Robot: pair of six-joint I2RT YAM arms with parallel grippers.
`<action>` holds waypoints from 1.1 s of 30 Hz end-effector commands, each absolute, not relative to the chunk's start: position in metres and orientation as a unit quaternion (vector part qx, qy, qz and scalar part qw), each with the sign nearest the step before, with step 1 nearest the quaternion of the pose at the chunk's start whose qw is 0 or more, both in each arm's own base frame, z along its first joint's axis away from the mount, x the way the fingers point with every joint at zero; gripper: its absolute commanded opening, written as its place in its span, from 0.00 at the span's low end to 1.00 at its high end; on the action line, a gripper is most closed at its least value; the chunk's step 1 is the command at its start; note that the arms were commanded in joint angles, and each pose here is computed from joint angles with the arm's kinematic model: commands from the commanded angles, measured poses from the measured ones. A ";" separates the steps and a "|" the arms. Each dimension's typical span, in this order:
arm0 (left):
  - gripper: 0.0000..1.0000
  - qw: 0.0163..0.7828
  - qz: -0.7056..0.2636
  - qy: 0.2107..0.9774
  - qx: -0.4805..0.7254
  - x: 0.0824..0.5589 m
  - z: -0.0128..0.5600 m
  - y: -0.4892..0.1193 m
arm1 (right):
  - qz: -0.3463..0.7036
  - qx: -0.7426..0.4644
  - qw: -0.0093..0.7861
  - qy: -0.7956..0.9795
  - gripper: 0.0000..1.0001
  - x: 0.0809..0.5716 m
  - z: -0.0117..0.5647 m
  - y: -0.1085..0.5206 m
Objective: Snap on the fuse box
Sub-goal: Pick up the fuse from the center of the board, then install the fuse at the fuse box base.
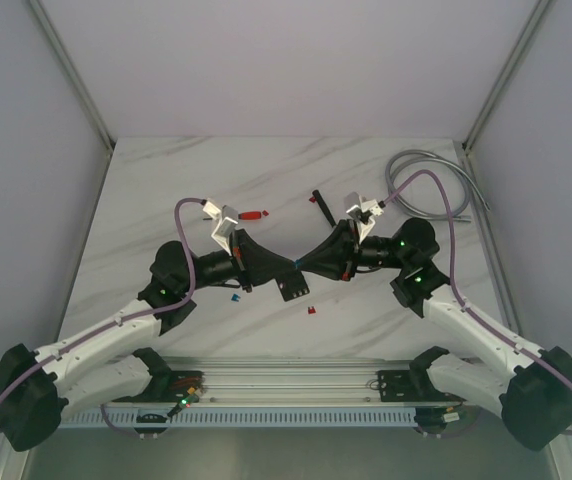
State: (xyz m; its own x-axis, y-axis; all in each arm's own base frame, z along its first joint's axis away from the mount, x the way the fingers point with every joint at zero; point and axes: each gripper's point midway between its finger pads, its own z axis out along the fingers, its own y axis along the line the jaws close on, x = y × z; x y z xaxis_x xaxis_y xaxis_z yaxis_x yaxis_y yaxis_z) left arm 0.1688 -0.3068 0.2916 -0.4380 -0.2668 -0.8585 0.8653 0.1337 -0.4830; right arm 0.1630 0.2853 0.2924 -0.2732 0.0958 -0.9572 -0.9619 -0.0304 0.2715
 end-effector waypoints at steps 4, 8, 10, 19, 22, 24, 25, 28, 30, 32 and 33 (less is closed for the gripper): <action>0.00 0.478 -0.618 0.563 0.270 0.165 0.308 -0.308 | 0.598 -0.433 0.455 0.498 0.11 0.152 0.308 0.286; 0.07 0.485 -0.604 0.577 0.258 0.172 0.303 -0.307 | 0.590 -0.431 0.456 0.509 0.00 0.155 0.304 0.286; 0.16 0.495 -0.591 0.588 0.244 0.179 0.299 -0.304 | 0.577 -0.420 0.459 0.529 0.00 0.163 0.298 0.287; 0.56 0.547 -0.504 0.663 0.085 0.232 0.257 -0.257 | 0.466 -0.342 0.490 0.653 0.00 0.206 0.264 0.290; 0.67 0.552 -0.446 0.703 0.032 0.251 0.230 -0.236 | 0.414 -0.301 0.499 0.699 0.00 0.226 0.246 0.288; 0.76 0.548 -0.422 0.722 0.011 0.257 0.212 -0.226 | 0.380 -0.278 0.497 0.729 0.00 0.235 0.231 0.285; 0.80 0.545 -0.413 0.730 0.002 0.258 0.204 -0.222 | 0.361 -0.262 0.499 0.743 0.00 0.240 0.225 0.283; 0.89 0.536 -0.391 0.748 -0.013 0.261 0.183 -0.212 | 0.315 -0.228 0.496 0.776 0.00 0.250 0.208 0.280; 0.92 0.528 -0.363 0.768 -0.020 0.263 0.170 -0.205 | 0.281 -0.215 0.495 0.793 0.00 0.254 0.197 0.281; 0.95 0.520 -0.333 0.786 -0.022 0.263 0.155 -0.197 | 0.249 -0.208 0.491 0.808 0.00 0.256 0.185 0.282; 0.96 0.517 -0.319 0.794 -0.024 0.263 0.149 -0.193 | 0.234 -0.206 0.490 0.814 0.00 0.258 0.180 0.284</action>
